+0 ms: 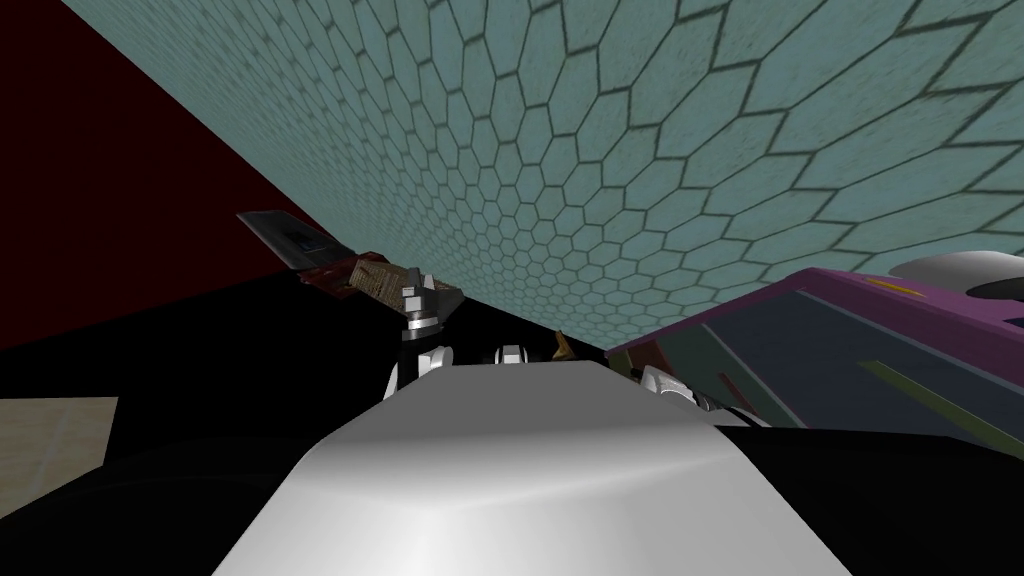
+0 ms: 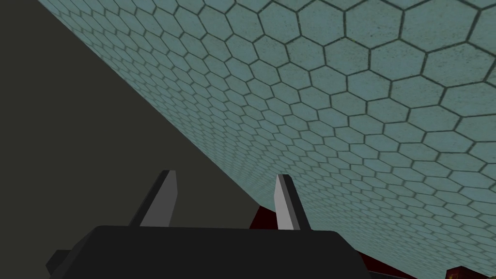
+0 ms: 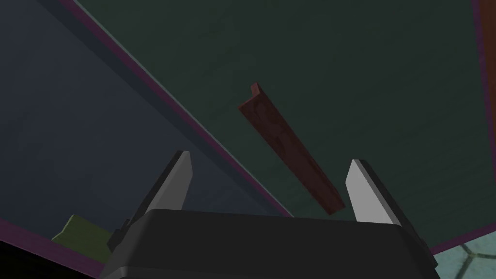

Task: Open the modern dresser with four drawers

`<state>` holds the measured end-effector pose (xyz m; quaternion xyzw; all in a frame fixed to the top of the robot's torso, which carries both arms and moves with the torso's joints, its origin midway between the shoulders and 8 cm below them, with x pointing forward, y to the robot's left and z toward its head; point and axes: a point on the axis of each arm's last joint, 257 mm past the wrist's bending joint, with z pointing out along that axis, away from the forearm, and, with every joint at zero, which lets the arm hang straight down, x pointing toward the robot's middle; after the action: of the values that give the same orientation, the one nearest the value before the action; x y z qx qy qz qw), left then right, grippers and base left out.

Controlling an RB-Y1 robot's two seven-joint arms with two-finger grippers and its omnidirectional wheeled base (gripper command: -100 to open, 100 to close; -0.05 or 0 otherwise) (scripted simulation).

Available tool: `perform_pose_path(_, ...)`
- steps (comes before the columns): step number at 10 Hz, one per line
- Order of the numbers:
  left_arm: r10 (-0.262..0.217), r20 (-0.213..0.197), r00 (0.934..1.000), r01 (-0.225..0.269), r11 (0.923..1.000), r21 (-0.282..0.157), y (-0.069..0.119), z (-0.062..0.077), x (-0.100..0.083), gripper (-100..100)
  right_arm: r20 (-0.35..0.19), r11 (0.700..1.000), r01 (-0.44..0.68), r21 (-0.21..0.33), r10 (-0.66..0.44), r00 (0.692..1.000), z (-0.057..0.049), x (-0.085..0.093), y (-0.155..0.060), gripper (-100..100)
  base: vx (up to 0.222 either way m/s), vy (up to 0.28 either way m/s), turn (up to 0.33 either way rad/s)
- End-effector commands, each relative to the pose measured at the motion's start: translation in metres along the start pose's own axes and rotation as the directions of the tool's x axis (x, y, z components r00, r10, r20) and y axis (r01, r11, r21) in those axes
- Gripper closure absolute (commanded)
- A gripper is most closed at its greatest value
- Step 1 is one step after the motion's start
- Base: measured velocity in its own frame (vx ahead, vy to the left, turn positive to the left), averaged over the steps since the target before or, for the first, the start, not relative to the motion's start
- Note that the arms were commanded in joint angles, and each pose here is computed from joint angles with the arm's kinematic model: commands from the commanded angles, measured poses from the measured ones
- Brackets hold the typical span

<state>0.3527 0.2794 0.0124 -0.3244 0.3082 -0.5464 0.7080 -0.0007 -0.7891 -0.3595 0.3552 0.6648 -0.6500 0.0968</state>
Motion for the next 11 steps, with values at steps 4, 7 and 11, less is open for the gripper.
perform_pose_path(4,0.000,0.000,1.0000,0.000,1.0000,0.000,0.0000,0.0000,0.0001,0,0.002,1.000,0.005,0.003,-0.005,1.000,0.0050,-0.0021,-0.0052,100,-0.010,-0.087,-0.001)
perform_pose_path(7,-0.001,0.000,1.0000,0.001,1.0000,0.000,-0.0001,0.0000,0.0001,0,-0.003,1.000,0.007,0.003,-0.007,1.000,0.0038,-0.0042,-0.0039,100,0.062,0.131,0.007)
perform_pose_path(11,-0.001,0.000,1.0000,0.001,1.0000,0.000,-0.0001,0.0000,0.0001,0,-0.011,1.000,0.008,0.001,-0.008,1.000,0.0009,-0.0046,-0.0003,100,0.046,0.165,0.015)
